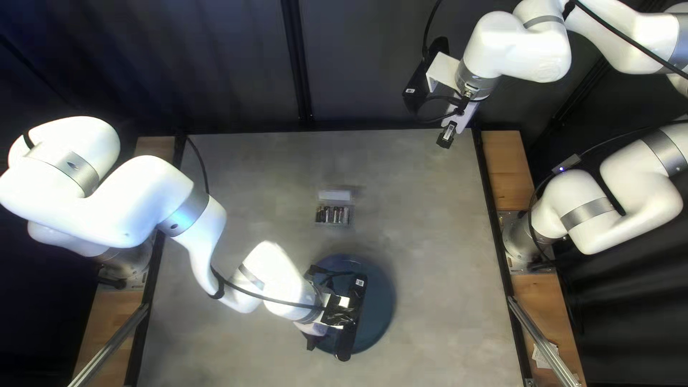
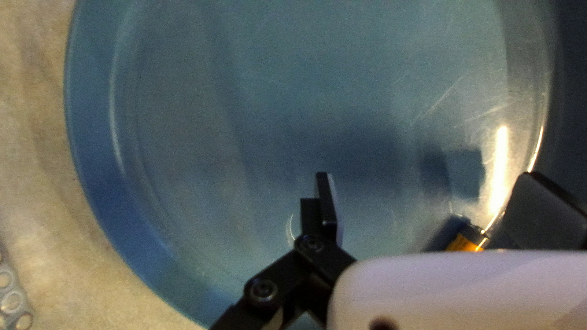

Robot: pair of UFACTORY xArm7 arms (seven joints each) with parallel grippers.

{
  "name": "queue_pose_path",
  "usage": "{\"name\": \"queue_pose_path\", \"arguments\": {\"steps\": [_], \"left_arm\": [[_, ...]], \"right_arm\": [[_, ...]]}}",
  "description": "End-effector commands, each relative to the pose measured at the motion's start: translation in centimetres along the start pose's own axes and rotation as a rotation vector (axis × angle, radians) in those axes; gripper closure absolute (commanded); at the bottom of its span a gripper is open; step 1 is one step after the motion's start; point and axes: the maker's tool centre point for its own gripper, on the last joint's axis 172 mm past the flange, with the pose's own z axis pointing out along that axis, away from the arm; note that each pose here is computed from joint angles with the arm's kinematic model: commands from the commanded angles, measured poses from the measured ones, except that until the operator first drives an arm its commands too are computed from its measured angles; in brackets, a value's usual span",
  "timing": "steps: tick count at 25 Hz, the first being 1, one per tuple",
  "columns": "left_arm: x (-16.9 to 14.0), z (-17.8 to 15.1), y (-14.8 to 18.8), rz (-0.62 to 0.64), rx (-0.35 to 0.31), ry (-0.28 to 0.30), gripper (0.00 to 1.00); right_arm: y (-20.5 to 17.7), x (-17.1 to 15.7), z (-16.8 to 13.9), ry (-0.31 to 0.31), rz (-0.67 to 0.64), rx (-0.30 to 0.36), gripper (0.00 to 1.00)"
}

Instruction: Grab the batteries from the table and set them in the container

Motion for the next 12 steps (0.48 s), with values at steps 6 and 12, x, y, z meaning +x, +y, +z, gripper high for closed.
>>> {"name": "queue_pose_path", "arguments": {"steps": [6,12], "left_arm": [[-1.3,-0.5,-1.0,-0.011,0.043,-0.038,0.00],[-3.2,-1.8,-4.3,-0.039,0.095,-0.056,0.00]], "right_arm": [[0.0,0.0,0.0,0.000,0.000,0.000,0.00],[0.0,0.0,0.0,0.000,0.000,0.000,0.00]]}}
